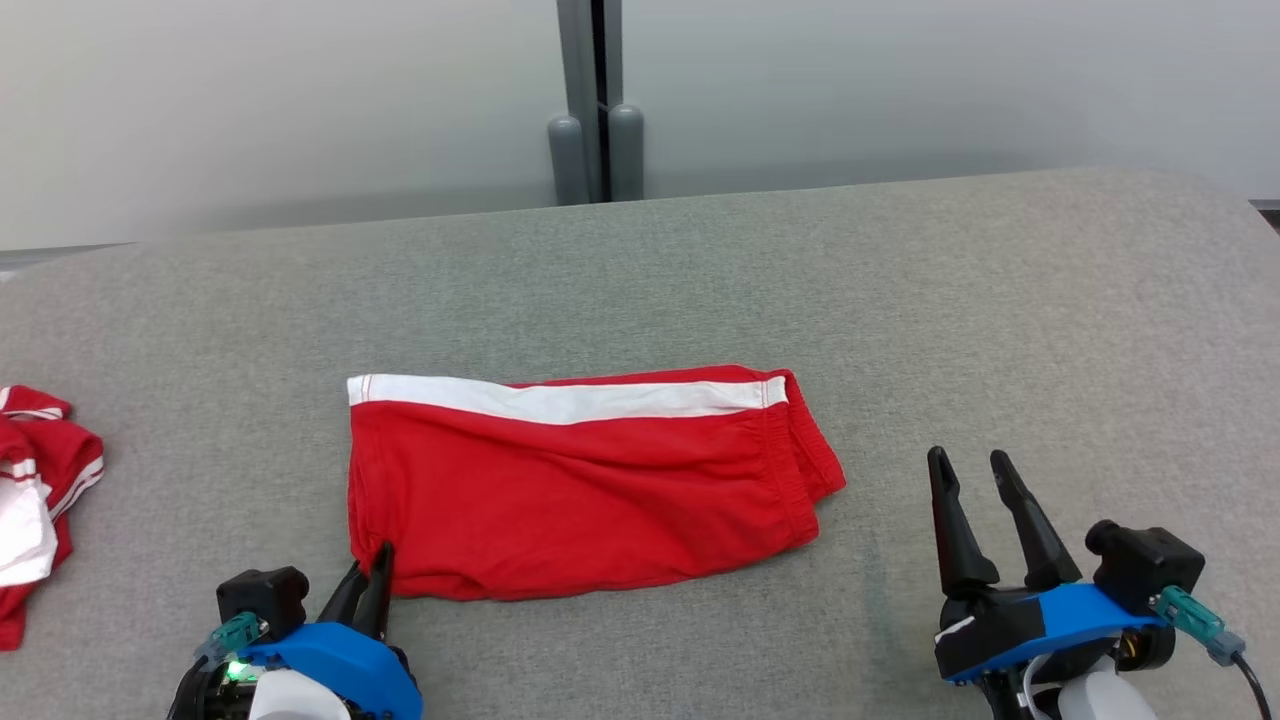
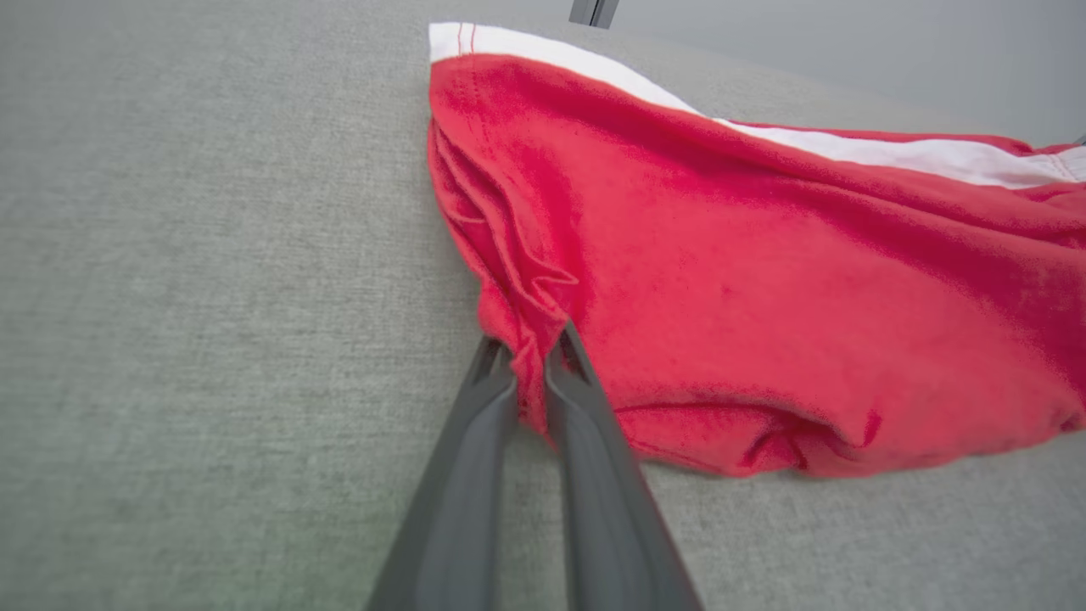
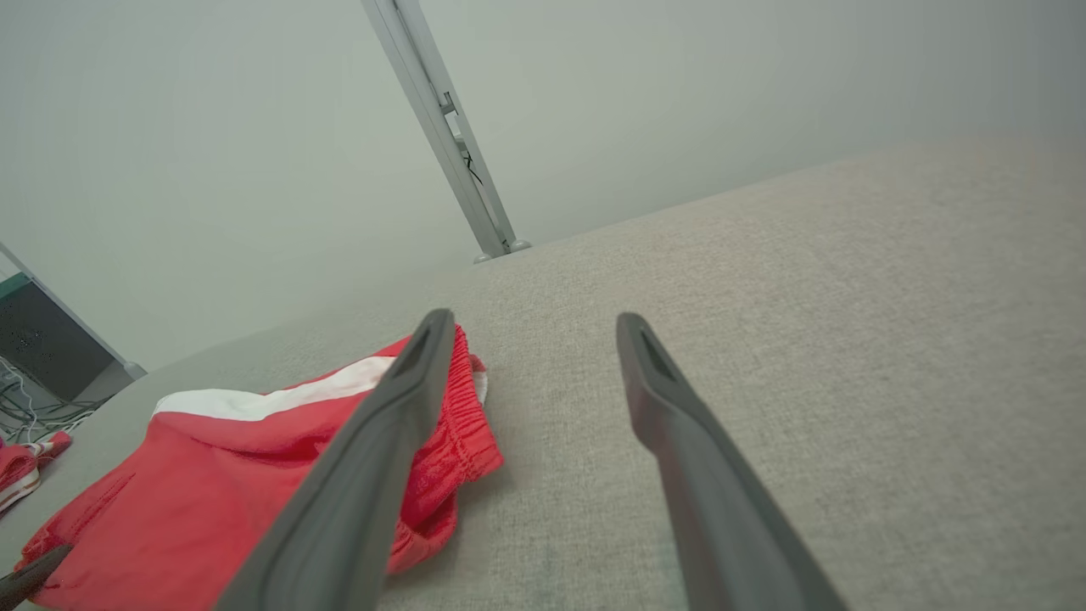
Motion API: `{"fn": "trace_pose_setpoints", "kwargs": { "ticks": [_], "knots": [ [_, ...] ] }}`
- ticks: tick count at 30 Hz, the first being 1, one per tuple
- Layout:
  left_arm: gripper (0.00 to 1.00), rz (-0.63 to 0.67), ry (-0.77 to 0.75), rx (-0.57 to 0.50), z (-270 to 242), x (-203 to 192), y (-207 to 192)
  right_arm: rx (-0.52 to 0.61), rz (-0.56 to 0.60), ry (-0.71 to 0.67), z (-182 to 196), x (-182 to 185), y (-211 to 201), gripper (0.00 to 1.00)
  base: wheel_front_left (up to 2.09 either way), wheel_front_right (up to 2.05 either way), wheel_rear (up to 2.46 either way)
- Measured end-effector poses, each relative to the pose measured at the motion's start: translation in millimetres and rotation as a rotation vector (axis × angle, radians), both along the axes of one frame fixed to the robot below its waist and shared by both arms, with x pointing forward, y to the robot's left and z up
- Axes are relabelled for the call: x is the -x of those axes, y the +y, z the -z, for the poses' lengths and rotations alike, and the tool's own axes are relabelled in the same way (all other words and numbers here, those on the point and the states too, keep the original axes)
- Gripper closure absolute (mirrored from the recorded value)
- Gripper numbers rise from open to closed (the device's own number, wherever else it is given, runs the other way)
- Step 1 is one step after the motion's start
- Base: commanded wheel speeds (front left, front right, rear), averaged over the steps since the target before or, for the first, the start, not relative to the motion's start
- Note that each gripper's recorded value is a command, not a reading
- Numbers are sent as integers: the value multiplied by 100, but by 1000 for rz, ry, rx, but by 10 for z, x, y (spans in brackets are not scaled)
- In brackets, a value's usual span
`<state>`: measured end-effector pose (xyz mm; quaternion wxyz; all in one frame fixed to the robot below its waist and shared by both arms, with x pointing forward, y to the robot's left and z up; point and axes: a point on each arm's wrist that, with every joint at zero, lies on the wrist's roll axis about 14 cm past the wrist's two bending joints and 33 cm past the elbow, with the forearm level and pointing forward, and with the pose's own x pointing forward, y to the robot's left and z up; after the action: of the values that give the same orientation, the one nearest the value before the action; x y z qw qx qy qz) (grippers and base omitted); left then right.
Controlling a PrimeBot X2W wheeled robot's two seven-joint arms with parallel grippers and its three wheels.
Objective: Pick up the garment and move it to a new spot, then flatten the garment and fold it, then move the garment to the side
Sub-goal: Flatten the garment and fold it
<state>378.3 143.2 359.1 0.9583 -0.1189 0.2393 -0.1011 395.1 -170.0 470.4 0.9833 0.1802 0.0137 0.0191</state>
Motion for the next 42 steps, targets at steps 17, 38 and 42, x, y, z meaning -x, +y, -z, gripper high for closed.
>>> {"fn": "trace_pose_setpoints", "kwargs": {
  "ticks": [17, 38, 42],
  "knots": [
    [0, -121, -124, -28, -239, 162, 373, 158, -246, 189, 571, -553, 734, 0, 0, 0, 0],
    [0, -92, -119, -17, -189, 102, 336, -56, -230, 301, 858, -496, 873, 100, 0, 0, 0],
    [0, -71, -114, -10, -170, 98, 260, -64, -157, 290, 833, -461, 630, 100, 0, 0, 0]
  ]
}}
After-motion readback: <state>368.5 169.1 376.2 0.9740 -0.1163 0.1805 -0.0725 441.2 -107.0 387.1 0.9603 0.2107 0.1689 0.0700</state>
